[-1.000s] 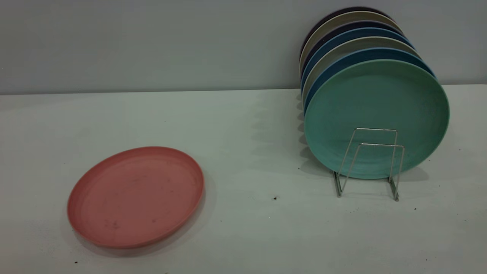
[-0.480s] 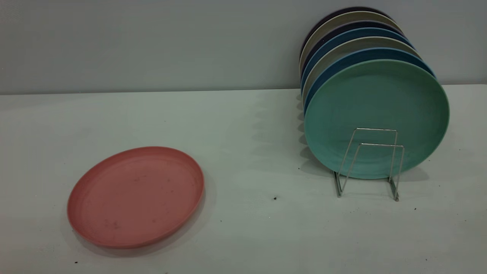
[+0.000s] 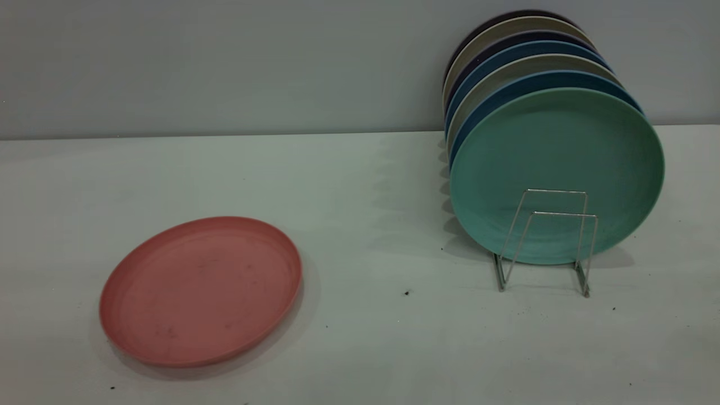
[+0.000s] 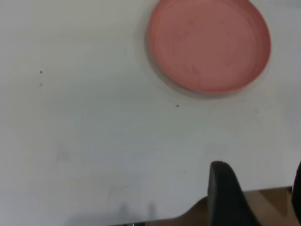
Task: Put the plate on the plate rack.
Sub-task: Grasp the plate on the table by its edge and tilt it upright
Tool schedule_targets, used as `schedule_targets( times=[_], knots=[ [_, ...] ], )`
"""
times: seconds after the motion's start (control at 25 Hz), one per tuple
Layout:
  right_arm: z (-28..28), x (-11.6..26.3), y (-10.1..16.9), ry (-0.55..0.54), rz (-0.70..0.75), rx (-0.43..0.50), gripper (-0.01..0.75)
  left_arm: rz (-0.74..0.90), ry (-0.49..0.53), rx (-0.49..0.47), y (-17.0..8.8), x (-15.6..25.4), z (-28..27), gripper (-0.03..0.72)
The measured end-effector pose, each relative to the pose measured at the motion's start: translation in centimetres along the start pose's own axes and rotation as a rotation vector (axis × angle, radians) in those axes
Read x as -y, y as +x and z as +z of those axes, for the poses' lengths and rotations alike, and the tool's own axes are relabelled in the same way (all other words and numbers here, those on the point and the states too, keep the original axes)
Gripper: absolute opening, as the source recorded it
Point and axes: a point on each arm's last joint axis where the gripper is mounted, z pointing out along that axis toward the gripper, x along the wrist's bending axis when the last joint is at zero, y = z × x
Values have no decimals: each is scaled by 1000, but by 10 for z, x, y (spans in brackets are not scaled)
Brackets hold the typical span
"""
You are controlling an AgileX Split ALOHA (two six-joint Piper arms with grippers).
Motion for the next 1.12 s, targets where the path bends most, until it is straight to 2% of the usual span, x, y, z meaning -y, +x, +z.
schedule_targets(
  times=[0.2,0.52,0.88,0.92,1.12],
  knots=[
    [10,-9,-1,29,-18,-47,456,-30,129,-7,4,-25,37,379],
    [19,-18,-5,26,-36,-45,456,-62,313,-30,12,-46,105,379],
    [20,-21,-7,0,-49,-34,456,-84,377,52,12,-86,177,379],
    [20,-21,-7,0,-49,-34,456,-102,408,57,20,-93,197,379],
    [20,-22,-7,-7,-49,-31,456,-173,457,52,41,-93,224,386]
  ],
)
